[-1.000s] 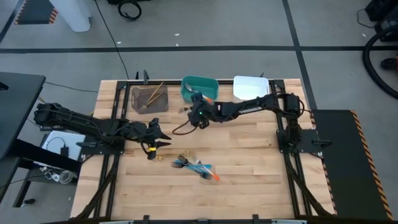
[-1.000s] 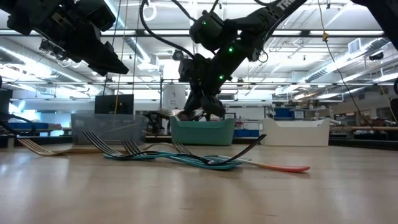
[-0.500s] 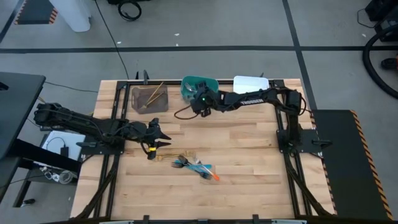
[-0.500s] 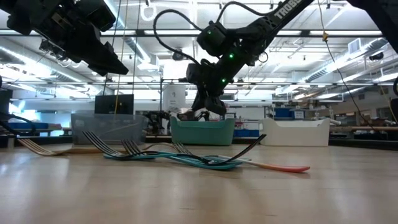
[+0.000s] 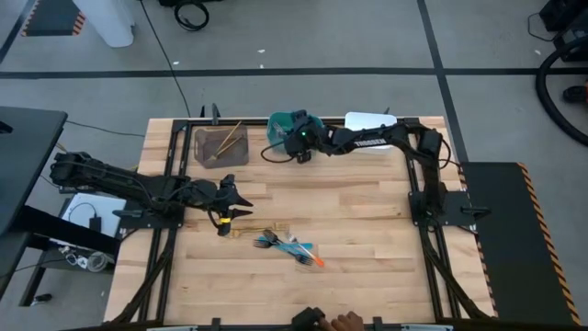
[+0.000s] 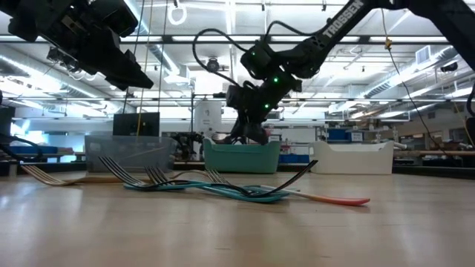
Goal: Sort silverware by color (type)
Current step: Put the orange fork into the blue bin
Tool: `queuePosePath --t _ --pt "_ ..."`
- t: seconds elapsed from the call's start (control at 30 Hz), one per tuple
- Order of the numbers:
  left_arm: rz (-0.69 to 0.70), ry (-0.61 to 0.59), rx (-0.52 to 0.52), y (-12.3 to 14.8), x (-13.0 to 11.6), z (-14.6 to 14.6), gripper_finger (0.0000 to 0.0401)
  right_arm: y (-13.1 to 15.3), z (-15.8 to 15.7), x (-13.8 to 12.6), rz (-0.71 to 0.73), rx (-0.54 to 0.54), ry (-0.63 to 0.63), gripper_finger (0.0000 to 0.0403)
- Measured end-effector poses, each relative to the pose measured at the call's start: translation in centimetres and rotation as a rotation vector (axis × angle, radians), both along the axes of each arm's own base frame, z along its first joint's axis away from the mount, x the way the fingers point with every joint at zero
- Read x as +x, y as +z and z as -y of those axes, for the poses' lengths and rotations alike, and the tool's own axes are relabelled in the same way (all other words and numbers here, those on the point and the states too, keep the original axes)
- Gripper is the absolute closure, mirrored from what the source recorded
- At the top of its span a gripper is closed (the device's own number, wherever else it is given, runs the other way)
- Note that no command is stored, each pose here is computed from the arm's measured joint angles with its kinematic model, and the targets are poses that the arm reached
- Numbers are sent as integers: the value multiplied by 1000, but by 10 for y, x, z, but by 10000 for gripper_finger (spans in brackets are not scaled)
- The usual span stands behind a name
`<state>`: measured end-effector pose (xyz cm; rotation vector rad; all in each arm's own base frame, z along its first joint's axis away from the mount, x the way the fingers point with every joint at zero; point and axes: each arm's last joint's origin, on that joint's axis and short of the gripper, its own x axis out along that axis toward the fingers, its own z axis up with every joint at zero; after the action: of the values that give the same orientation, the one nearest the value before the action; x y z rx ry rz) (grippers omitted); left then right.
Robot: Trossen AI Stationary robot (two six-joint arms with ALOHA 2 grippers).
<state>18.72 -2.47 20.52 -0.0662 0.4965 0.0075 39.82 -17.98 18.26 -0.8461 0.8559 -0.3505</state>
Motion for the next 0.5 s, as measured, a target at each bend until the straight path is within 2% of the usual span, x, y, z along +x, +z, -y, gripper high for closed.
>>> queuePosePath --t 0.3,0.5 --pt "-4 -1 3 0 0 0 289 0 21 -9 44 38 -27 391" --pt "-3 -1 2 0 0 0 289 -10 28 -9 63 88 -32 391"
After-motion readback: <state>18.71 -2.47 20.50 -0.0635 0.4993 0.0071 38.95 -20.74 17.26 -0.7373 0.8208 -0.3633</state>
